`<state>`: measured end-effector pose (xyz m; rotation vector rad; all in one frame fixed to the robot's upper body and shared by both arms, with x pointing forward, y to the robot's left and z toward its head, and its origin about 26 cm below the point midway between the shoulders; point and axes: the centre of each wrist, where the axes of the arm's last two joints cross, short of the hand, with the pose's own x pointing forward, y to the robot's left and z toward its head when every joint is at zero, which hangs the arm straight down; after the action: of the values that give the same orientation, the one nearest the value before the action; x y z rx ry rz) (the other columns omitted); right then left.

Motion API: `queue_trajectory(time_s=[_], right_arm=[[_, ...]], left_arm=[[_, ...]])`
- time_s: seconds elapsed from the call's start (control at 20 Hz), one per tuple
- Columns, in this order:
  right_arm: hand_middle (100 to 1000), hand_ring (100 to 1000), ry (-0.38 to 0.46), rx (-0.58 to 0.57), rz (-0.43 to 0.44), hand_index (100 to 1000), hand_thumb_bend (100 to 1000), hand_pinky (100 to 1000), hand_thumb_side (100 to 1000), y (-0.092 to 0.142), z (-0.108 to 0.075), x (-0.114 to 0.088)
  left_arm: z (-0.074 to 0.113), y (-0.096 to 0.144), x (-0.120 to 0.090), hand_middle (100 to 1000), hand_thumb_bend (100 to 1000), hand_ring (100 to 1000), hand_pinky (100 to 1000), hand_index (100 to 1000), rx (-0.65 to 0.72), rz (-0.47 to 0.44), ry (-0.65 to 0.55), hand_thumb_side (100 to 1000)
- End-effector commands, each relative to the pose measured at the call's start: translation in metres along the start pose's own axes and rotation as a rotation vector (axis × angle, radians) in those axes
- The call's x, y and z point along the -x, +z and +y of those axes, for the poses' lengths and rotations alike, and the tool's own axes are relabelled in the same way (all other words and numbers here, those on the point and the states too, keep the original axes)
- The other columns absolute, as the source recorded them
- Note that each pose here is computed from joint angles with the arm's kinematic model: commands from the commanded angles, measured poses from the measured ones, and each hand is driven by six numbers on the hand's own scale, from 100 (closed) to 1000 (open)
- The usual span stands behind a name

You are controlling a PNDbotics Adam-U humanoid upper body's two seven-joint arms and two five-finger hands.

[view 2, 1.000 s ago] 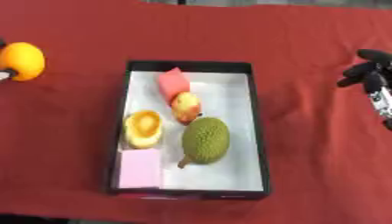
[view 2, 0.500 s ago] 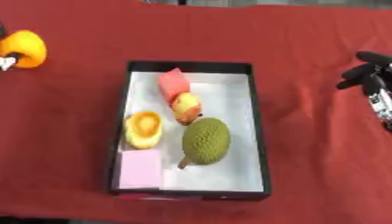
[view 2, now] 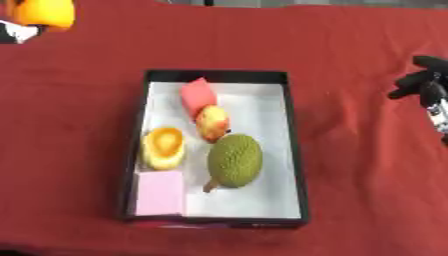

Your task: Pick up objects on the table and place them in the box.

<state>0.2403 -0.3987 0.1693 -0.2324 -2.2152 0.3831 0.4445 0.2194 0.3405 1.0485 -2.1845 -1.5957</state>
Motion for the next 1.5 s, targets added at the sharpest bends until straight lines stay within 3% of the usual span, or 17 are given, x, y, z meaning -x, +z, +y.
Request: queue_trajectory(time_s=[0.05,0.3,0.45,0.65,0.75,0.85,0.9,1.0,1.05,1.1,1.15,1.2,1.3,1.5], right_arm=[[635,645,0.022,0.002,-0.049,857,100,975,524,-0.007,-0.011,-0.013],[637,647,0.019,0.021,-0.083,857,100,972,526,-0.007,-0.020,-0.018],[637,648,0.025,0.029,-0.095,857,100,972,527,-0.006,-0.024,-0.020],[637,648,0.026,0.037,-0.096,857,100,973,527,-0.004,-0.025,-0.020],[636,647,0.024,0.033,-0.092,857,100,973,526,-0.005,-0.025,-0.020],[636,647,0.023,0.031,-0.087,857,100,974,526,-0.005,-0.024,-0.020],[636,646,0.023,0.031,-0.084,857,100,974,526,-0.005,-0.024,-0.019],[636,646,0.025,0.032,-0.079,857,100,974,525,-0.004,-0.024,-0.019],[636,646,0.026,0.033,-0.077,857,100,974,525,-0.004,-0.024,-0.019],[636,646,0.027,0.036,-0.076,857,100,974,525,-0.003,-0.024,-0.019],[636,646,0.028,0.040,-0.075,857,100,974,525,-0.003,-0.025,-0.019],[636,646,0.029,0.044,-0.075,857,100,974,525,-0.002,-0.025,-0.019],[636,646,0.030,0.053,-0.075,857,100,974,526,0.000,-0.025,-0.018],[636,647,0.032,0.074,-0.076,857,100,973,526,0.004,-0.025,-0.016]], left_arm=[[0.032,-0.023,-0.049,574,344,659,689,406,-0.025,-0.198,0.005,100],[0.034,-0.053,-0.108,577,305,656,687,415,0.058,-0.412,0.075,100],[0.024,-0.063,-0.125,580,286,657,686,432,0.135,-0.472,0.086,100],[0.004,-0.073,-0.132,591,285,668,695,479,0.222,-0.486,0.086,100],[-0.006,-0.075,-0.133,689,312,740,752,700,0.261,-0.481,0.074,134],[-0.012,-0.075,-0.131,769,298,788,798,812,0.275,-0.478,0.065,383],[-0.012,-0.074,-0.129,815,327,825,836,871,0.269,-0.471,0.065,692],[-0.007,-0.068,-0.120,819,303,826,841,882,0.232,-0.441,0.071,821],[-0.003,-0.063,-0.115,818,294,826,841,882,0.208,-0.424,0.078,825],[0.001,-0.057,-0.110,812,190,820,841,869,0.179,-0.401,0.091,806],[0.007,-0.048,-0.102,805,150,814,839,860,0.130,-0.366,0.116,757],[0.014,-0.036,-0.093,779,100,793,829,829,0.069,-0.322,0.150,606],[0.028,-0.010,-0.079,739,100,762,815,789,-0.074,-0.222,0.238,527],[0.055,0.055,-0.052,681,100,713,795,748,-0.382,0.015,0.456,594]])
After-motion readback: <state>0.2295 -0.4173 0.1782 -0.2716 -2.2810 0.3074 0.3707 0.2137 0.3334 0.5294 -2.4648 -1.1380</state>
